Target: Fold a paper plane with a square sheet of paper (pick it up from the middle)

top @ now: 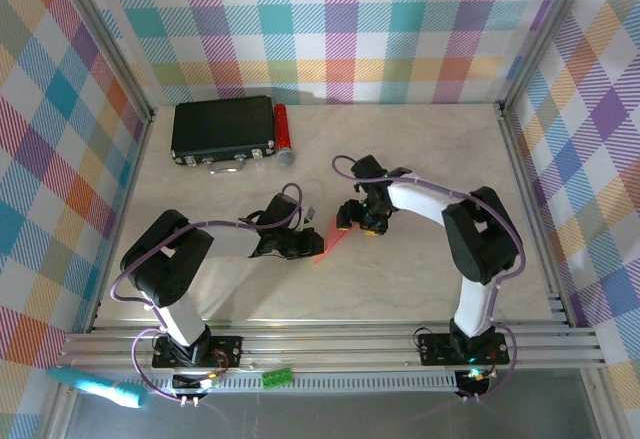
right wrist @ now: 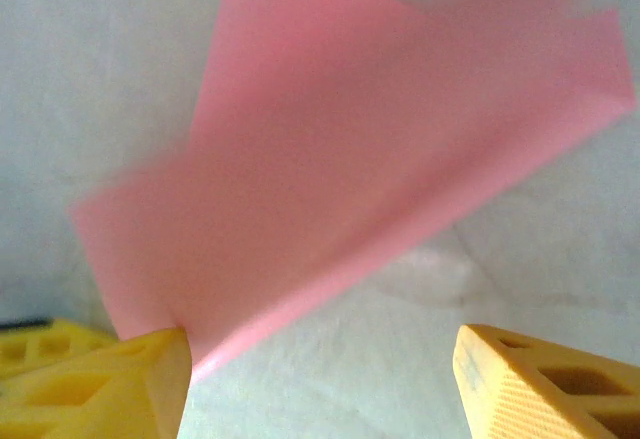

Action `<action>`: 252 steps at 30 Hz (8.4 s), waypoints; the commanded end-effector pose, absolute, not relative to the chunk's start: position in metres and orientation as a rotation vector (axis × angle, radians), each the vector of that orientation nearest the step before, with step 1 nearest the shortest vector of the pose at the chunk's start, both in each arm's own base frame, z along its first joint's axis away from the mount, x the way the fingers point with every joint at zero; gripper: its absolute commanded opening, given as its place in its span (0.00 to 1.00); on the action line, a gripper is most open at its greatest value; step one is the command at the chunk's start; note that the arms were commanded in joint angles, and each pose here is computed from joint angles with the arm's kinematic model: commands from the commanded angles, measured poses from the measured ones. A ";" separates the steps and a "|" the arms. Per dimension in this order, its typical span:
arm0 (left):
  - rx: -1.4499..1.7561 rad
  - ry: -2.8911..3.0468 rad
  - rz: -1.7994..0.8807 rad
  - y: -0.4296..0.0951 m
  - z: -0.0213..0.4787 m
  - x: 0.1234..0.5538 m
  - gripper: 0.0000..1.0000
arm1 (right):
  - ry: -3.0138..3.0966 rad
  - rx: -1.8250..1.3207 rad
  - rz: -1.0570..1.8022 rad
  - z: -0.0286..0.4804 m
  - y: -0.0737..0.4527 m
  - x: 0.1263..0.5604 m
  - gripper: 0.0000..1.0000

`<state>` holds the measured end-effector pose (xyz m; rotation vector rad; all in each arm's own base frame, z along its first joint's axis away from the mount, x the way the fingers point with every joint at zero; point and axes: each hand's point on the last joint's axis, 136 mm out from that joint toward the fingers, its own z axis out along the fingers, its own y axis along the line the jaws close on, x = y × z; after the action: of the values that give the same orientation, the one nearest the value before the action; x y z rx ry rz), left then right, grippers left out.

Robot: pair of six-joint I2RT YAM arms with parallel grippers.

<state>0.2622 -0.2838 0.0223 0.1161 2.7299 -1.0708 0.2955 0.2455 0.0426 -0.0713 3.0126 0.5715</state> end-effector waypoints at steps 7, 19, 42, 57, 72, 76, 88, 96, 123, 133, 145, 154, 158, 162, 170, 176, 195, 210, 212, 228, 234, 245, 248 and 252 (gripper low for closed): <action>0.107 2.831 -0.961 -0.270 0.000 0.250 0.17 | 2.823 -0.192 1.060 0.094 0.286 0.276 0.57; 0.108 2.845 -0.952 -0.268 -0.004 0.248 0.17 | 2.827 -0.213 1.096 0.081 0.316 0.298 0.27; 0.101 2.866 -0.941 -0.266 -0.010 0.245 0.16 | 2.918 -0.109 0.904 0.034 0.299 0.312 0.22; 0.090 2.876 -0.931 -0.265 -0.012 0.244 0.16 | 2.928 -0.083 0.894 0.024 0.286 0.304 0.20; 0.087 2.883 -0.917 -0.263 -0.012 0.243 0.16 | 2.915 -0.101 0.900 0.014 0.278 0.295 0.20; 0.083 2.876 -0.918 -0.262 -0.009 0.243 0.16 | 2.925 -0.107 0.893 0.003 0.272 0.288 0.20; -0.014 2.680 -0.822 -0.253 0.065 0.278 0.35 | 2.868 -0.335 0.914 -0.011 0.257 0.279 0.16; 0.083 2.627 -1.061 -0.290 0.091 0.276 0.25 | 2.875 -0.329 0.957 -0.010 0.259 0.281 0.14; 0.109 2.789 -1.159 -0.339 0.026 0.265 0.04 | 2.872 -0.353 1.106 -0.013 0.259 0.285 0.08; 0.109 2.867 -1.051 -0.324 0.006 0.254 0.04 | 2.958 -0.296 1.010 -0.025 0.249 0.285 0.06; 0.136 2.763 -1.098 -0.331 0.048 0.264 0.05 | 3.047 -0.211 0.939 -0.036 0.241 0.281 0.05; 0.117 2.763 -1.098 -0.332 0.039 0.258 0.06 | 3.076 -0.158 0.939 -0.039 0.241 0.282 0.05; 0.107 2.783 -1.069 -0.329 0.032 0.257 0.06 | 3.090 -0.141 0.932 -0.041 0.241 0.282 0.05; 0.111 2.811 -1.020 -0.324 0.023 0.256 0.06 | 3.104 -0.131 0.921 -0.043 0.239 0.281 0.05; 0.128 2.863 -0.922 -0.313 0.008 0.251 0.06 | 3.133 -0.106 0.894 -0.048 0.235 0.280 0.05; 0.147 2.897 -0.850 -0.306 0.000 0.249 0.05 | 3.151 -0.097 0.871 -0.051 0.233 0.279 0.05; 0.318 2.986 -0.814 -0.289 -0.001 0.219 0.00 | 3.189 -0.081 0.831 -0.057 0.229 0.278 0.05; 0.402 2.966 -0.789 -0.284 0.024 0.218 0.00 | 3.196 -0.075 0.829 -0.058 0.228 0.278 0.05; 0.401 2.943 -0.800 -0.286 0.032 0.221 0.00 | 3.198 -0.075 0.829 -0.058 0.229 0.277 0.05; 0.375 2.910 -0.753 -0.285 0.037 0.230 0.26 | 3.196 -0.075 0.827 -0.058 0.228 0.277 0.06; 0.394 2.945 -0.767 -0.288 0.028 0.225 0.27 | 3.199 -0.072 0.825 -0.059 0.228 0.277 0.06; 0.386 3.006 -0.685 -0.277 0.011 0.219 0.16 | 3.207 -0.068 0.820 -0.061 0.227 0.276 0.06; 0.389 3.015 -0.678 -0.276 0.008 0.217 0.14 | 3.204 -0.070 0.822 -0.060 0.227 0.277 0.06; 0.384 3.025 -0.676 -0.275 0.004 0.216 0.13 | 3.167 -0.080 0.890 -0.048 0.236 0.282 0.07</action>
<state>0.2279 -0.2818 0.0187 0.3679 2.9545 -0.7224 0.2998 0.2749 0.0127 -0.2215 2.9579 1.2256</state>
